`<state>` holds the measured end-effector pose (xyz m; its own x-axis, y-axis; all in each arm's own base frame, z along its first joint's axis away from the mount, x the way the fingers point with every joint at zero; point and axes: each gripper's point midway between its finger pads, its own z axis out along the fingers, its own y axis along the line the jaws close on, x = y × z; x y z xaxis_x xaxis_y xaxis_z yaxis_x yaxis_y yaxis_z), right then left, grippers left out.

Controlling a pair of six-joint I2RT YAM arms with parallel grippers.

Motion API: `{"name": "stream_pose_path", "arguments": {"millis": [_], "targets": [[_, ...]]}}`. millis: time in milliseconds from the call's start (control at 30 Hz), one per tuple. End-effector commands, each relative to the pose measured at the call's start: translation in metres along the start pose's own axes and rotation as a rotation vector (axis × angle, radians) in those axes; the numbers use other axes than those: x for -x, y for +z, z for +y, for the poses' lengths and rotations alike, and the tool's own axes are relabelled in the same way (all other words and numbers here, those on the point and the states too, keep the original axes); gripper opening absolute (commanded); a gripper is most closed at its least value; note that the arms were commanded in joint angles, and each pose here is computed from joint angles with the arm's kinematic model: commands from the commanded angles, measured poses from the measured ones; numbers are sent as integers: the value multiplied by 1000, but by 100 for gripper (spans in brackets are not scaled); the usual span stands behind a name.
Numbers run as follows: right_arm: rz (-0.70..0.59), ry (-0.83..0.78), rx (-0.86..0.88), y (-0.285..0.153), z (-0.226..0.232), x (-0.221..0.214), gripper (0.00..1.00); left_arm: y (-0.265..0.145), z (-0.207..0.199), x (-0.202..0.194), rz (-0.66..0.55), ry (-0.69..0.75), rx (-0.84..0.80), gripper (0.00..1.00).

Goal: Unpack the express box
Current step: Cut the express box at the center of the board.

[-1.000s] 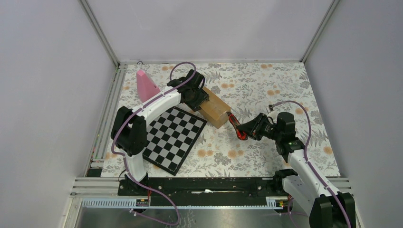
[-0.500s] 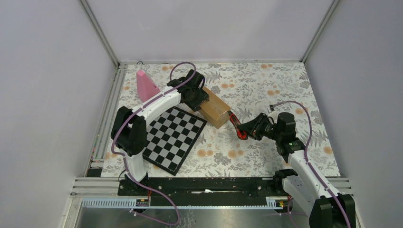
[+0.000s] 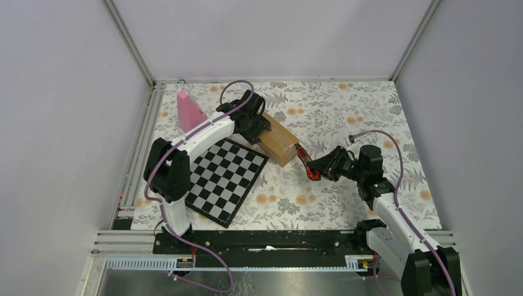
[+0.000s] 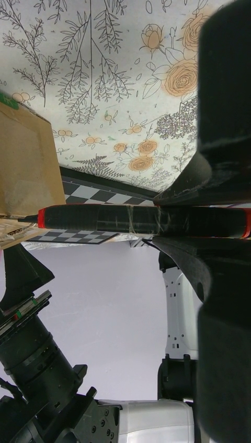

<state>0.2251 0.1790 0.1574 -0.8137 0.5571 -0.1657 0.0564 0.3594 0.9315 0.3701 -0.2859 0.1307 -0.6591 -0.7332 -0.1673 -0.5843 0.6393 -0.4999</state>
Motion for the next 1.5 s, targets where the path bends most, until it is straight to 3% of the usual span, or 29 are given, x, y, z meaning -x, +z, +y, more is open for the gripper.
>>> {"name": "stream_pose_path", "arguments": {"millis": [0, 1467], "targets": [[-2, -47, 79, -1, 19, 5, 0, -17, -12, 1, 11, -4, -54, 1], [199, -110, 108, 19, 25, -28, 0, -24, -30, -17, 47, 13, -95, 1]]}}
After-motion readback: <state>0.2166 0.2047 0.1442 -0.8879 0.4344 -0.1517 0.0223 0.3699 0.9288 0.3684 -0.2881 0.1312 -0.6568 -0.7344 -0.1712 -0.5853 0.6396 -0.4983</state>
